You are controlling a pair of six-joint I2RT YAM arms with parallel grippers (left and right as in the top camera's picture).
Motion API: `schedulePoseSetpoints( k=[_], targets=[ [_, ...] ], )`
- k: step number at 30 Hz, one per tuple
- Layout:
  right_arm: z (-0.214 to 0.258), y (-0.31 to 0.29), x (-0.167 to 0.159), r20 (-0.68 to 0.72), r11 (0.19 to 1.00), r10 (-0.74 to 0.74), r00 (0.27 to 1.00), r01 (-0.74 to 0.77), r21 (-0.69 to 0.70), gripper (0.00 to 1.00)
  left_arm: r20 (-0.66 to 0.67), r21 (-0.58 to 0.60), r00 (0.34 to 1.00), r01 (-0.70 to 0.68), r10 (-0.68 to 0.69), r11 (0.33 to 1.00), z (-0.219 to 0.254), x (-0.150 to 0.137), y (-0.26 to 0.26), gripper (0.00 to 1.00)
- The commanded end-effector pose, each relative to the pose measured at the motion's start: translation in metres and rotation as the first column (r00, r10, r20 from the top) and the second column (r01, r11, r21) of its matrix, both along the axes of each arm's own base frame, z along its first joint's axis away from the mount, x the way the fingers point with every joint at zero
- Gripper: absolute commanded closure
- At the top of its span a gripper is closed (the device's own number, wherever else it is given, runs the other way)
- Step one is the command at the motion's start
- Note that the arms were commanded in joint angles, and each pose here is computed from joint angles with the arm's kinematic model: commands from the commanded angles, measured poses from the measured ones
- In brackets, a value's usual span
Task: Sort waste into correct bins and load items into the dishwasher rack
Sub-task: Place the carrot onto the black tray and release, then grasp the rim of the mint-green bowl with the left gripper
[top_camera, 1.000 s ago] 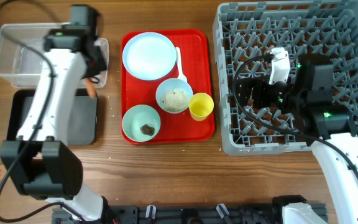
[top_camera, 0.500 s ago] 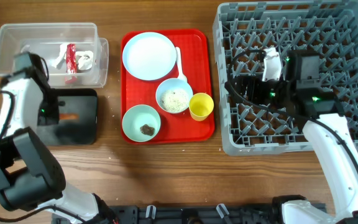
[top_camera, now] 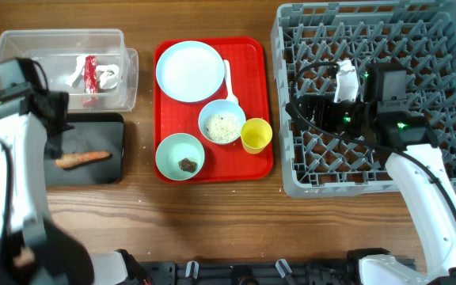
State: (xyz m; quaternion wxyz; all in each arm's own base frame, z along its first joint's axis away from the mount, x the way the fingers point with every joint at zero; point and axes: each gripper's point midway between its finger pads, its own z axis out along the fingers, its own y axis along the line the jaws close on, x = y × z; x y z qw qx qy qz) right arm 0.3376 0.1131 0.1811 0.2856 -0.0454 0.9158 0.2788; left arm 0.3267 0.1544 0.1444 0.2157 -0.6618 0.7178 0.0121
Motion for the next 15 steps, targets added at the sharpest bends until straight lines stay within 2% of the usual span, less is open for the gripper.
schedulePoseSetpoints(
  k=[1, 2, 3, 4, 5, 7, 8, 10, 12, 13, 15],
  targets=[
    [-0.001, 0.004, 0.000, -0.014, 1.000, 0.002, 1.000, -0.001, 0.022, 0.00, 0.202, 0.190, 0.758, 0.591, -0.620, 0.784, 0.082, 0.044, -0.067, 0.00],
    [-0.001, 0.004, 0.000, -0.015, 1.000, 0.002, 1.000, -0.001, 0.023, 0.00, 0.222, 0.275, 0.603, 0.715, -0.766, 0.643, 0.098, 0.056, -0.095, 0.00],
    [-0.001, 0.004, 0.000, -0.015, 1.000, 0.001, 1.000, -0.001, 0.023, 0.00, 0.204, 0.365, 0.429, 0.801, -0.880, 0.475, 0.110, 0.066, -0.130, 0.00],
    [0.000, 0.004, 0.000, -0.016, 1.000, 0.004, 1.000, -0.003, 0.025, 0.00, 0.140, 0.416, 0.276, 0.855, -0.951, 0.310, 0.110, 0.071, -0.166, 0.00],
    [0.000, 0.006, -0.001, -0.018, 0.999, 0.011, 1.000, -0.010, 0.035, 0.00, 0.087, 0.419, 0.171, 0.887, -0.981, 0.192, 0.101, 0.071, -0.194, 0.00],
    [0.001, 0.007, -0.002, -0.019, 0.999, 0.016, 1.000, -0.015, 0.040, 0.00, 0.017, 0.377, 0.052, 0.925, -0.998, 0.055, 0.078, 0.068, -0.230, 0.00],
    [0.001, 0.007, -0.002, -0.019, 0.999, 0.016, 1.000, -0.015, 0.040, 0.00, -0.025, 0.318, -0.023, 0.948, -0.999, -0.030, 0.056, 0.063, -0.253, 0.00],
    [0.000, 0.007, -0.002, -0.020, 0.999, 0.016, 1.000, -0.015, 0.040, 0.00, -0.090, 0.161, -0.125, 0.977, -0.988, -0.138, 0.009, 0.045, -0.281, 0.00],
    [0.000, 0.007, -0.002, -0.020, 0.999, 0.016, 1.000, -0.015, 0.040, 0.00, -0.130, 0.030, -0.195, 0.979, -0.972, -0.201, -0.028, 0.027, -0.300, 0.09],
    [0.000, 0.007, -0.002, -0.020, 0.999, 0.016, 1.000, -0.015, 0.039, 0.00, -0.135, -0.024, -0.225, 0.974, -0.965, -0.223, -0.042, 0.018, -0.309, 0.14],
    [0.000, 0.007, -0.003, -0.023, 0.999, 0.017, 1.000, -0.016, 0.038, 0.00, -0.152, -0.105, -0.213, 0.974, -0.965, -0.198, -0.059, 0.004, -0.319, 0.21]
  ],
)
